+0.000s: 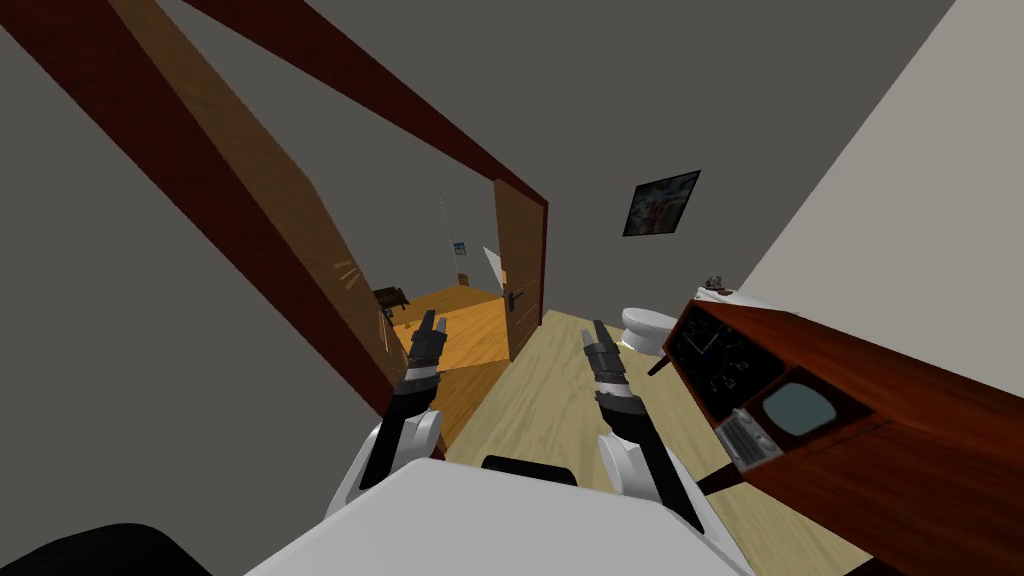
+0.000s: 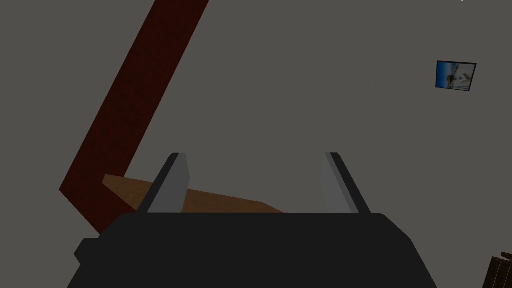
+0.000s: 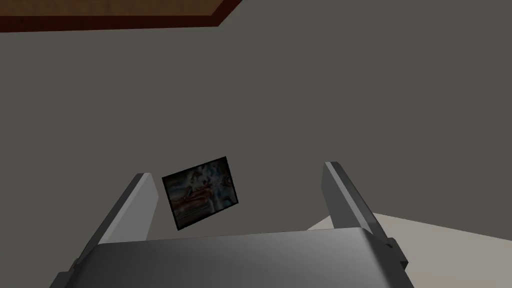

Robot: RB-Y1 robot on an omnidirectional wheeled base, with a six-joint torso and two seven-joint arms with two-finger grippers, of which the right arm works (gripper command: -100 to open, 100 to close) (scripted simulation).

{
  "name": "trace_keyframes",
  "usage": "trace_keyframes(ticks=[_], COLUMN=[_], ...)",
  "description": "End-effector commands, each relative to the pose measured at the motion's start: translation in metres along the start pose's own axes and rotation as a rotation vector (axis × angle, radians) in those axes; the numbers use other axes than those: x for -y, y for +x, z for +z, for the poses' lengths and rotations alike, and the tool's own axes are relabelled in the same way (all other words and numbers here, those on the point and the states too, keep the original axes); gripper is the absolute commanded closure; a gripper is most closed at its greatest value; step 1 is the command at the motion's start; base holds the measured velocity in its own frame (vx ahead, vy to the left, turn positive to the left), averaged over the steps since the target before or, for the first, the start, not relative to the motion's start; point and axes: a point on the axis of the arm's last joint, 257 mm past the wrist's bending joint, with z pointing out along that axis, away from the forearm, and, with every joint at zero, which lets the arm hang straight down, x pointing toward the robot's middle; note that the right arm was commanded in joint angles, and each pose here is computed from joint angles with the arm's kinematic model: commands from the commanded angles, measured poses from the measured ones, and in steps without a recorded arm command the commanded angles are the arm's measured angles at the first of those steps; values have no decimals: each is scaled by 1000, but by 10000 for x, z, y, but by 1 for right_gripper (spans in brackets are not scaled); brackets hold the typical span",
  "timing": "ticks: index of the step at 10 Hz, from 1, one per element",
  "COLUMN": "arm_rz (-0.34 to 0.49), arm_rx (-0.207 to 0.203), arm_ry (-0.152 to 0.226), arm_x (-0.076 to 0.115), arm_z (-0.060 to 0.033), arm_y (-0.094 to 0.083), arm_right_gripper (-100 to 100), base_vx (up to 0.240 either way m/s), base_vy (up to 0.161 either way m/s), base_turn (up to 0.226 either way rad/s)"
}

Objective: Push the door open

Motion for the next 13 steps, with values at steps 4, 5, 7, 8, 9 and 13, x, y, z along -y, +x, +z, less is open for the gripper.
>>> trace_keyframes(ticks=[4, 5, 7, 8, 9, 13], arm_rz=[119, 150, 193, 222, 236, 301], arm_rx=[-99, -127, -171, -202, -218, -301], arm_ry=[33, 43, 59, 70, 76, 107], arm_x=[233, 288, 364, 411, 434, 536], arm_z=[87, 95, 97, 92, 87, 39], arm_y=[554, 715, 961, 1132, 1221, 1667], arm_right_gripper=[-100, -100, -100, -100, -100, -100], base_vx=[183, 193, 147, 170, 171, 131], base_vy=[-51, -66, -46, -68, -66, -48], base_turn=[-29, -34, -26, -35, -19, -22])
